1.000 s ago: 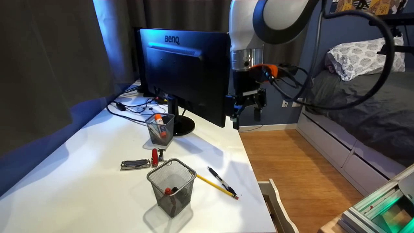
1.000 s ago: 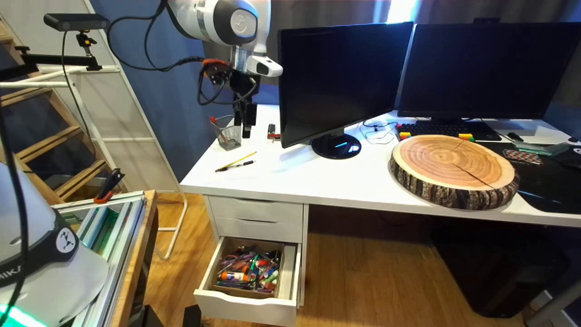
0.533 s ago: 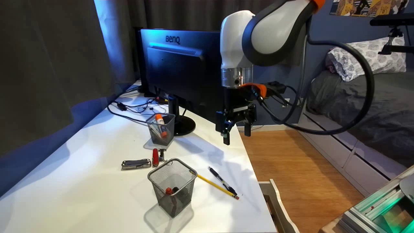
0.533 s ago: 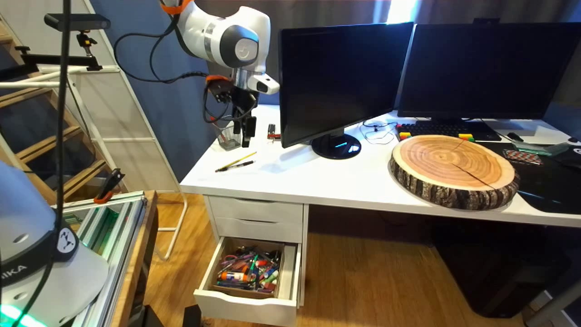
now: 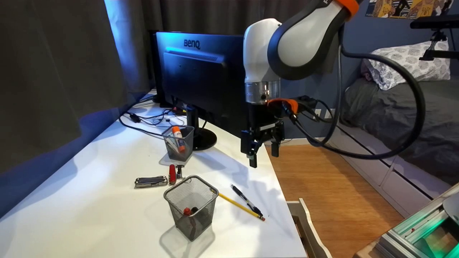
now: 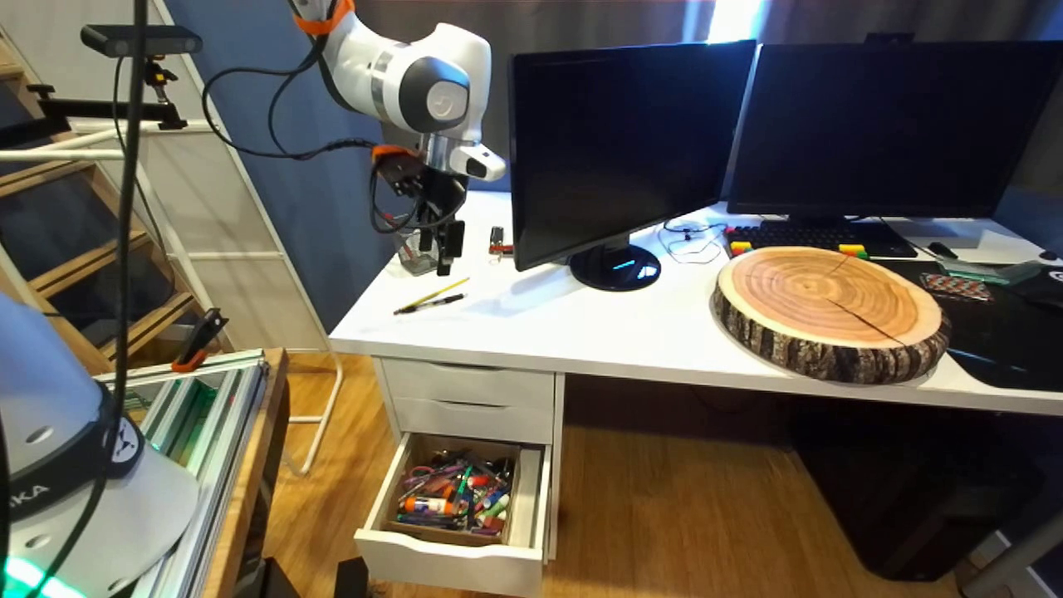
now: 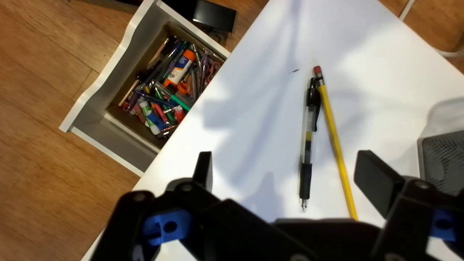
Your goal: Pick up the clear black pen from the desktop and put it in the desktop pen and pencil basket
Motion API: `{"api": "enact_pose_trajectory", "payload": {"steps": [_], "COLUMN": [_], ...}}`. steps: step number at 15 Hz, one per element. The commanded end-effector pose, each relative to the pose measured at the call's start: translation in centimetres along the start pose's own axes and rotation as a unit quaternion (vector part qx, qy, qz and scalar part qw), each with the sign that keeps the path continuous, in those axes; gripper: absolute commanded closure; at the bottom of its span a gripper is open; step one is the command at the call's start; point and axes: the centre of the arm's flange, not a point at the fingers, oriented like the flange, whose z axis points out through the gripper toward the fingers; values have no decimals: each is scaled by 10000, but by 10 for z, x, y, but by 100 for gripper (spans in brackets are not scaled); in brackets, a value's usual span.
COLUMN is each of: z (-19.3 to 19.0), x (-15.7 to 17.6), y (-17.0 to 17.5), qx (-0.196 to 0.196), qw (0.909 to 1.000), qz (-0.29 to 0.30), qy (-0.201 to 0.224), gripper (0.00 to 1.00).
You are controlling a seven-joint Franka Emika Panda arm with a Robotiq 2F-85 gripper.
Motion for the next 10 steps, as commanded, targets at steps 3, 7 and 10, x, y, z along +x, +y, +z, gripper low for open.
{"api": "enact_pose_trajectory", "payload": {"steps": [3,7,10], "z": [32,45,52], "x": [-16,-14,-5], "y": [-12,-26,-36], "qx": [290,364,395], "qw": [9992,9975,9968], "qz": [-80,-171,-165], "qy": [269,572,671], "gripper": [0,0,0]}}
